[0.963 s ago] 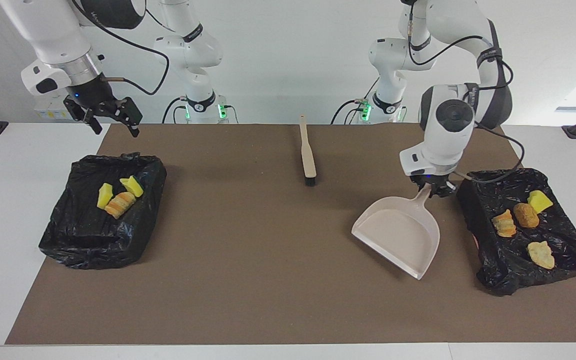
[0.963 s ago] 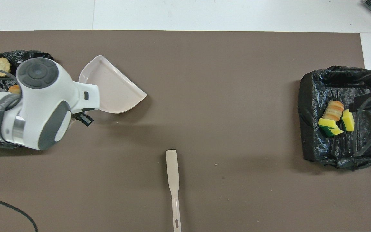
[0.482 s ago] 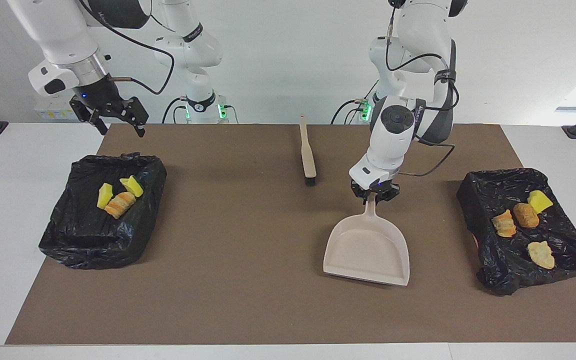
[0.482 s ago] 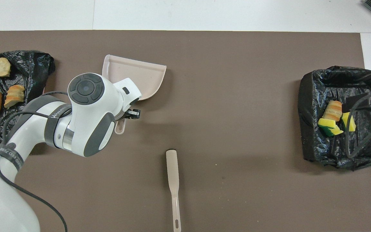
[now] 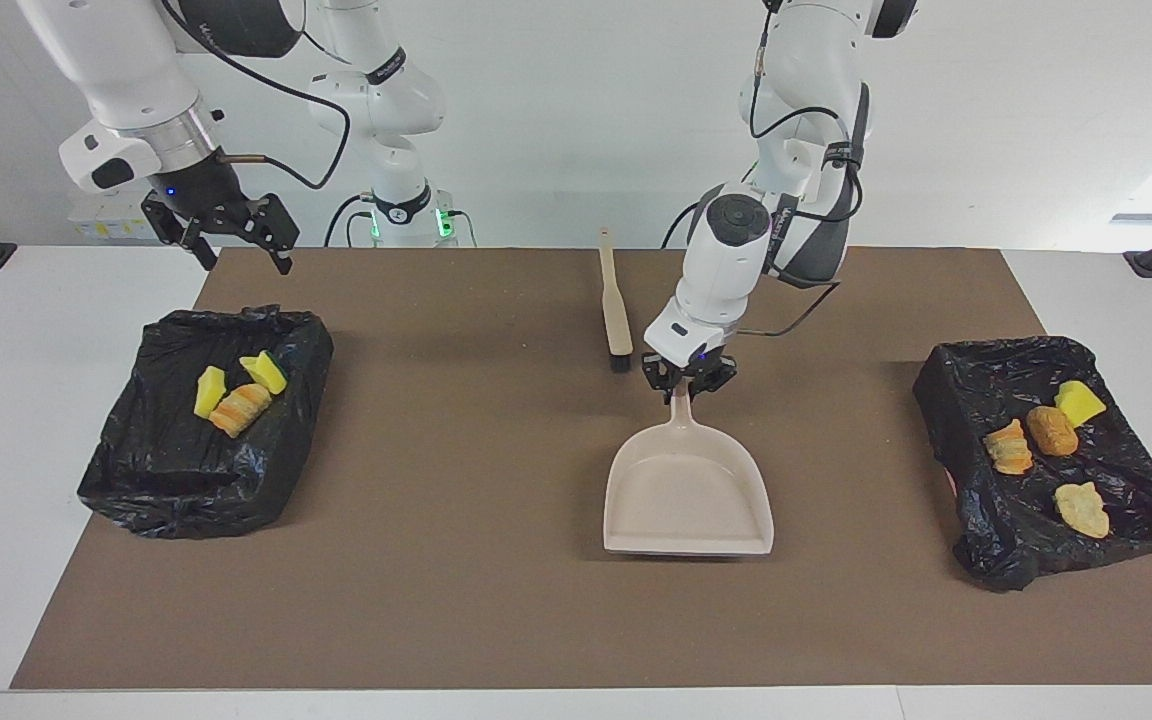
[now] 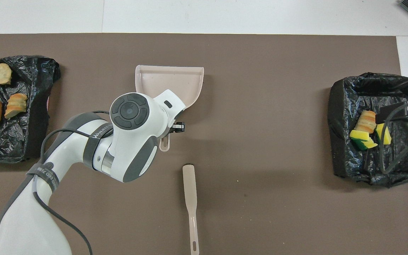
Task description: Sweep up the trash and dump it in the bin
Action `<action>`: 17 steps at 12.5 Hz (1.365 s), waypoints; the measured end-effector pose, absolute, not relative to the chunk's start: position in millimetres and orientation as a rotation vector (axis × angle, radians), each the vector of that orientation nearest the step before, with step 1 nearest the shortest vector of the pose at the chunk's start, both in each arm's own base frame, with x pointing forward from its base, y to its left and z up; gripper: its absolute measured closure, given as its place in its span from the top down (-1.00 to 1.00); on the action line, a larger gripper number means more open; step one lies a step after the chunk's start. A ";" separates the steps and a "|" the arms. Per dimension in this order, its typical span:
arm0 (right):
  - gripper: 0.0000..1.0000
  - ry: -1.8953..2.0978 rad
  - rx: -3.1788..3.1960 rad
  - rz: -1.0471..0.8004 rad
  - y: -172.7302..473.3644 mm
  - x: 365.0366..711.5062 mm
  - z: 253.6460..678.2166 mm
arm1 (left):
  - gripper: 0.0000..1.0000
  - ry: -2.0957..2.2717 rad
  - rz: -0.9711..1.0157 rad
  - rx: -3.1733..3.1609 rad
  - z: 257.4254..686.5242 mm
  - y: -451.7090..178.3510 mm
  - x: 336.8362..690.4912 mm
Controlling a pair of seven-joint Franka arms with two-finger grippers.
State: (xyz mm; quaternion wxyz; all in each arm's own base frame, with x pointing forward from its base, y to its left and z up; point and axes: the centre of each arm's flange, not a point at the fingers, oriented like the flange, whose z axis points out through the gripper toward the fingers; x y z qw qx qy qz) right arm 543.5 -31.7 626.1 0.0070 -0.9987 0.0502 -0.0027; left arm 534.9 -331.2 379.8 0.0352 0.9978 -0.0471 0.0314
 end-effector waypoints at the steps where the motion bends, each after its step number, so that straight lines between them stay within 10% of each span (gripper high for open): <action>1: 1.00 0.157 -3.124 -0.009 -31.7 543.5 626.1 | -0.38 -0.159 0.097 3.065 377.6 -338.6 535.7; 9: 1.00 0.157 -3.124 -0.008 -31.7 543.5 625.8 | -0.34 -0.007 0.057 3.071 341.8 -399.0 536.0; 14: 1.00 0.157 -3.124 -0.008 -31.7 543.5 625.8 | 0.89 0.046 0.100 3.064 358.5 -381.1 553.2; 17: 1.00 0.157 -3.124 -0.008 -31.7 543.5 625.8 | 1.00 0.010 0.054 3.098 408.3 -318.0 570.6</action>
